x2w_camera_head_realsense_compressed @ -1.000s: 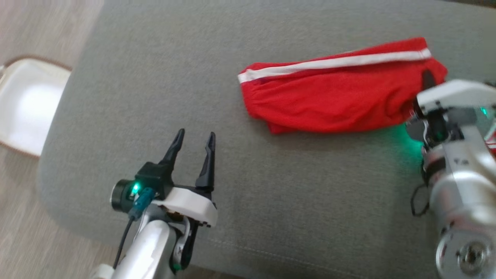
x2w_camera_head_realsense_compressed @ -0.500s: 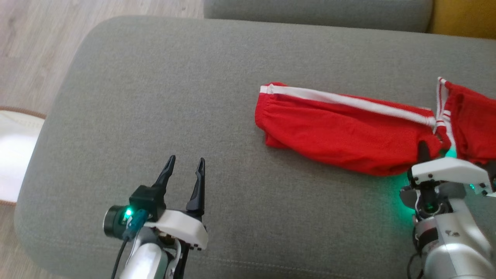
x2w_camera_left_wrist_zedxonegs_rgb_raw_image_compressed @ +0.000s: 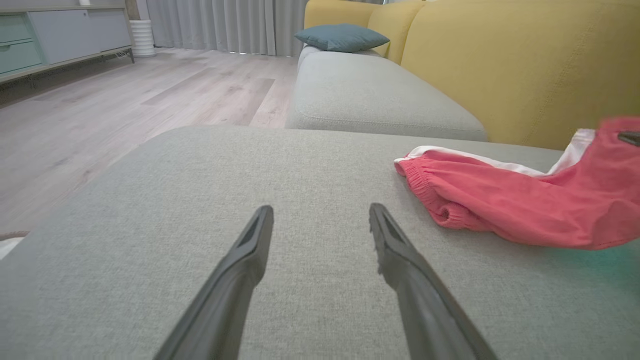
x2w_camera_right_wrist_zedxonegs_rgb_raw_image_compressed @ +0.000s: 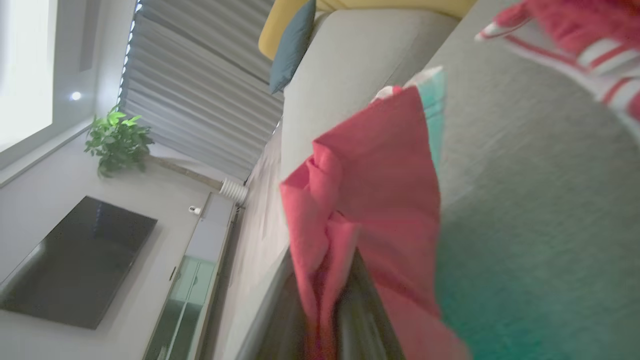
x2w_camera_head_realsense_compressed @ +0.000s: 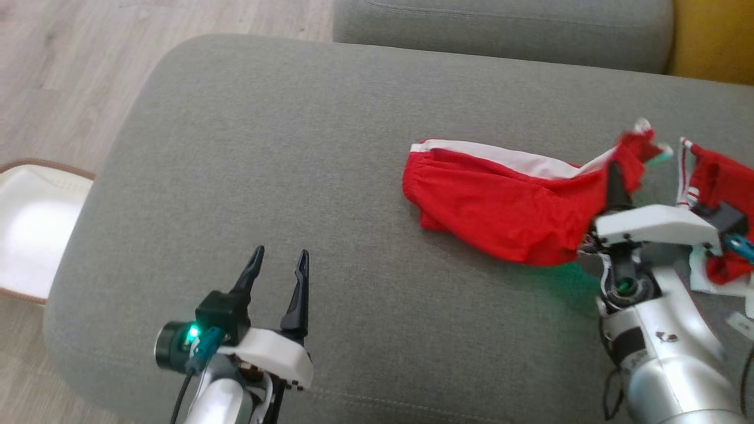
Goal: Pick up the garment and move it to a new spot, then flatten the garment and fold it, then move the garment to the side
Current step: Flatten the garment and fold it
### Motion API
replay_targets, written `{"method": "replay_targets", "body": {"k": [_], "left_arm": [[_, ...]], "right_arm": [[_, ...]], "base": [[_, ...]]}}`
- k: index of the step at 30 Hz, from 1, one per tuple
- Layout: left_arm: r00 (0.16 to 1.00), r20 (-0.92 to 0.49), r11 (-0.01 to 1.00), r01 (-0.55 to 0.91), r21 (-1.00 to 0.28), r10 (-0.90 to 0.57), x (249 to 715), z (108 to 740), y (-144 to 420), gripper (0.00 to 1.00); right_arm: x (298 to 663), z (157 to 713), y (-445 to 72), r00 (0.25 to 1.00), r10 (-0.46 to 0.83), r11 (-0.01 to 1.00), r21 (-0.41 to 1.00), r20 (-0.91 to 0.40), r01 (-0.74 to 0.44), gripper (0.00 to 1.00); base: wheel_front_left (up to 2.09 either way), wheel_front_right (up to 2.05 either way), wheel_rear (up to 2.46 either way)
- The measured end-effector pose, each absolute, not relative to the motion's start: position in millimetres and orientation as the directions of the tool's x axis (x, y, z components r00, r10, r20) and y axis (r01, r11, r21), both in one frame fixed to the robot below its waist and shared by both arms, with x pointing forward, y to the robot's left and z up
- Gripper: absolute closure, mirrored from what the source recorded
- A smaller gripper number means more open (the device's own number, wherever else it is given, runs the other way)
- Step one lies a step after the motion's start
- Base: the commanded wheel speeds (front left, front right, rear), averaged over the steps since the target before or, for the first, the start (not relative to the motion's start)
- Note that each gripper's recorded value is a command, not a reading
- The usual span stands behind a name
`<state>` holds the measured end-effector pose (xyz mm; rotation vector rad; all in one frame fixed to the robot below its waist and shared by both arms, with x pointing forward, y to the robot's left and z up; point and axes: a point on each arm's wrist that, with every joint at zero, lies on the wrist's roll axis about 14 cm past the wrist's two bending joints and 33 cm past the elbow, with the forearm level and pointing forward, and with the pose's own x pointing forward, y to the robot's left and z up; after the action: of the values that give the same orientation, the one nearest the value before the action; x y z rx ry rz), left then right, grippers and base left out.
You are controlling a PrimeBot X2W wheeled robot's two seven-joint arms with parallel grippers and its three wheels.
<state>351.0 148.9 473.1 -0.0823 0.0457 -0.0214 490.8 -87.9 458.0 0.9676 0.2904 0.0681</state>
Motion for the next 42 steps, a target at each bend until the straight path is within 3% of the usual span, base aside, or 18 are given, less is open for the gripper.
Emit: {"method": "replay_targets", "body": {"k": [14, 24, 25, 26, 42], "left_arm": [[0.996, -0.070, 0.995, -0.065, -0.081, 0.059, 331, 466, 172, 0.00], [0.988, -0.094, 0.988, -0.127, -0.082, 0.119, 318, 461, 187, 0.00], [0.988, -0.096, 0.988, -0.131, -0.086, 0.122, 317, 460, 187, 0.00], [0.987, -0.099, 0.987, -0.132, -0.087, 0.124, 317, 459, 187, 0.00], [0.986, -0.120, 0.988, -0.123, -0.093, 0.111, 322, 453, 181, 0.00]], "right_arm": [[478, 485, 33, 0.861, 0.494, 0.532, 0.826, -0.121, -0.189, 1.00], [466, 461, 83, 0.774, 0.602, 0.567, 0.789, -0.198, -0.239, 1.00], [464, 458, 86, 0.766, 0.608, 0.578, 0.778, -0.209, -0.246, 0.65], [463, 455, 89, 0.759, 0.614, 0.584, 0.772, -0.218, -0.250, 0.00], [437, 426, 106, 0.642, 0.692, 0.624, 0.720, -0.329, -0.304, 0.00]], "base": [[0.00, 0.00, 0.00], [0.00, 0.00, 0.00], [0.00, 0.00, 0.00], [0.00, 0.00, 0.00], [0.00, 0.00, 0.00]]}}
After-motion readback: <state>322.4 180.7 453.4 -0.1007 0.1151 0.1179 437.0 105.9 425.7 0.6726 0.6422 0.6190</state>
